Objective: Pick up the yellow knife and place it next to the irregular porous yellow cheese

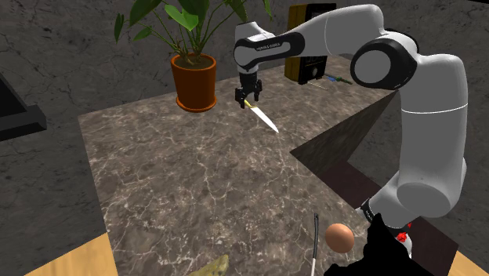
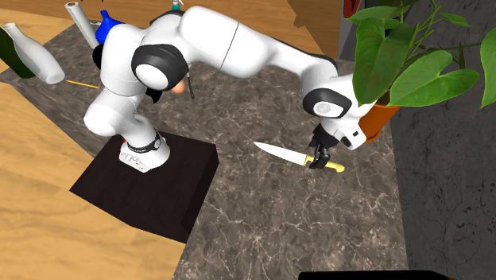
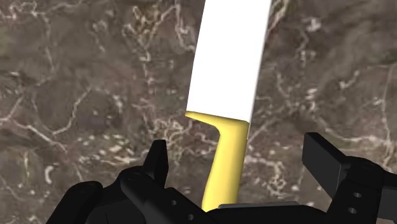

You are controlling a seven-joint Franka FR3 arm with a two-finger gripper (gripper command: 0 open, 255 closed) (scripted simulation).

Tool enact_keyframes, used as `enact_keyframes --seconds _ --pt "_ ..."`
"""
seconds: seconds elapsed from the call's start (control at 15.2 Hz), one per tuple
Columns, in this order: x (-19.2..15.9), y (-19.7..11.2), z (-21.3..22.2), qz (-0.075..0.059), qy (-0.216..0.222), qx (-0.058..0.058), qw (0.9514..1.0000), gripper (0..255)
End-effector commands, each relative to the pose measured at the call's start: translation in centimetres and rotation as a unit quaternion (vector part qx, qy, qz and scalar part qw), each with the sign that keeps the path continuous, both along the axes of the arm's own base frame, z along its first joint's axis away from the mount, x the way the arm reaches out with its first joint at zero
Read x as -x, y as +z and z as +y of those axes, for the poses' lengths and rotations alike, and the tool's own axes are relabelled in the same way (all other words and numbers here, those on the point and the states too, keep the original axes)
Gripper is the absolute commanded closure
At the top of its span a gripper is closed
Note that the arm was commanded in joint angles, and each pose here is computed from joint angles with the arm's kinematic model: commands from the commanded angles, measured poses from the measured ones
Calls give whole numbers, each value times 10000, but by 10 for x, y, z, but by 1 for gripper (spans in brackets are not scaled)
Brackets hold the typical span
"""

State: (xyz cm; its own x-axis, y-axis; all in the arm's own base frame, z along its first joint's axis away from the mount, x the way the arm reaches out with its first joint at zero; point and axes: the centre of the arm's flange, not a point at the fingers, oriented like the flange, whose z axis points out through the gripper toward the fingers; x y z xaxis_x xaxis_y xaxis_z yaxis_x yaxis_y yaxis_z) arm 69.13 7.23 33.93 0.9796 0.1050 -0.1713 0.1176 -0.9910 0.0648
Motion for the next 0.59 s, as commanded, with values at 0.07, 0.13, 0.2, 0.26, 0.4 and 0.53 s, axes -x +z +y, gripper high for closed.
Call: enact_keyframes --seconds 0.07,0.13,0.2,0.26,0.4,0.53 --pt "0 -2 0 -2 0 0 10000 0" --pt "0 -2 0 -2 0 0 10000 0" --pt "0 -2 0 -2 0 0 10000 0" --pt "0 -2 0 -2 0 0 10000 0" --pt "0 -2 0 -2 0 0 10000 255" --pt "0 -2 0 -2 0 0 10000 255"
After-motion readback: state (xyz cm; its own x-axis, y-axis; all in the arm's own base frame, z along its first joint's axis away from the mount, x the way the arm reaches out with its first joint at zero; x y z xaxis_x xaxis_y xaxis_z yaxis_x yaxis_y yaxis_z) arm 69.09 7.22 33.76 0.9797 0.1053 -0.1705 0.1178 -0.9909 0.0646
